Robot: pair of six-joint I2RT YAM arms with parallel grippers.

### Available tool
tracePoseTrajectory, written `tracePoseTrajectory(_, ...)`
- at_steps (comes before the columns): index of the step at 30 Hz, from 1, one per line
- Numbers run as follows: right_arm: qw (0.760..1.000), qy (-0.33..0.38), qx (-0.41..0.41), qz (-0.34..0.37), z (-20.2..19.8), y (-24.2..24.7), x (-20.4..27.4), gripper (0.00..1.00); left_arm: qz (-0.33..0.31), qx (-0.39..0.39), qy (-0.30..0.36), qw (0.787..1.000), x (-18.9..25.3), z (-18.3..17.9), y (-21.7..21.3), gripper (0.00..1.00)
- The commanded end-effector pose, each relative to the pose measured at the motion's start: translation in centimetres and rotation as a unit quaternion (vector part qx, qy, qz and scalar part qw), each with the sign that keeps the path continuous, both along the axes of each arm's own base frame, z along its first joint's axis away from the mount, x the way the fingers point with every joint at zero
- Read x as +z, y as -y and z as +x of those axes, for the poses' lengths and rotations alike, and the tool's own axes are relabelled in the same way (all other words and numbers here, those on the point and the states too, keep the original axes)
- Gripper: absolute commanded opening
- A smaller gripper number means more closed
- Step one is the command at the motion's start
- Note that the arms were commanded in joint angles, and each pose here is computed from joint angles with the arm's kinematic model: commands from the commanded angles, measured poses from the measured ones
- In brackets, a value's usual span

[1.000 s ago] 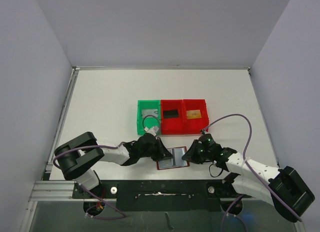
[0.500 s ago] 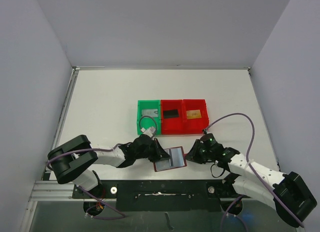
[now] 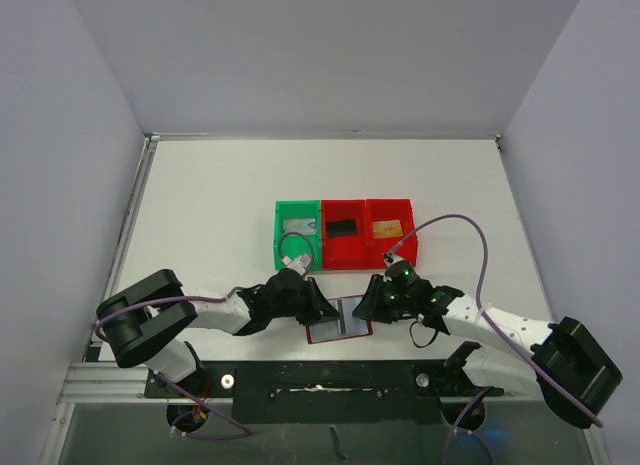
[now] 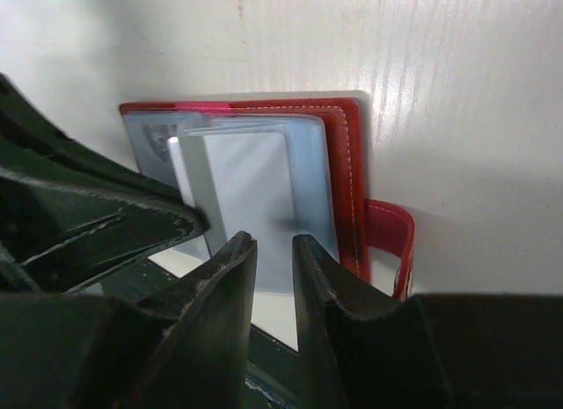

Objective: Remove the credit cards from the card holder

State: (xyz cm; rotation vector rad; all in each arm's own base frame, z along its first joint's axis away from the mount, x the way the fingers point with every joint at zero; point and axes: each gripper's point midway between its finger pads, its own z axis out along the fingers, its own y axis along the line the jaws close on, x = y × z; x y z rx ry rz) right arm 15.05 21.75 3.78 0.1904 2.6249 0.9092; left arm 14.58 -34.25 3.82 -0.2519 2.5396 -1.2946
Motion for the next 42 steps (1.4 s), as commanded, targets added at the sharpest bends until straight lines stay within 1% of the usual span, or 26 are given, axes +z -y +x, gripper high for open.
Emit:
tracePoseTrajectory(1, 1.000, -0.007, -0.005, -0.023, 0.9, -0.9, -0.5, 0.25, -0.034, -0.015, 0.024, 0.999, 2.1, 0.6, 1.4, 0.07)
tracePoseTrajectory(3, 0.997, -0.027, -0.025, -0.061, 0.7, 0.1, -2.0, 0.25, -0.037, -0.016, 0.024, 0.999, 2.2, 0.5, 1.5, 0.09)
tracePoseTrajectory(7, 0.996, -0.034, -0.037, -0.070, 0.3, 0.6, -2.6, 0.25, -0.045, -0.017, 0.025, 0.999, 2.5, 0.5, 1.5, 0.11)
tracePoseTrajectory(12, 0.996, -0.034, -0.042, -0.065, 0.2, 0.8, -2.7, 0.25, -0.048, -0.018, 0.026, 0.998, 2.9, 0.6, 1.6, 0.00)
tracePoseTrajectory(18, 0.996, -0.039, -0.048, -0.071, 0.0, 1.2, -3.1, 0.25, -0.044, -0.012, 0.018, 0.999, 2.6, 0.5, 1.1, 0.00)
tracePoseTrajectory(23, 0.995, -0.043, -0.060, -0.074, 0.2, 1.8, -3.3, 0.24, -0.032, 0.001, 0.007, 0.999, 1.9, 0.2, -0.4, 0.00)
tracePoseTrajectory(31, 0.995, -0.042, -0.052, -0.075, 0.3, 1.8, -3.2, 0.23, -0.025, -0.003, -0.003, 1.000, 1.5, -0.5, -1.5, 0.00)
tracePoseTrajectory(37, 0.998, -0.001, -0.030, -0.052, 1.5, 0.5, -0.6, 0.22, -0.031, -0.005, 0.005, 0.999, 1.9, -0.1, -1.2, 0.00)
tracePoseTrajectory(42, 0.999, 0.045, 0.015, 0.013, 2.3, -2.1, 3.0, 0.24, -0.035, -0.012, 0.007, 0.999, 2.0, 0.1, -0.5, 0.00)
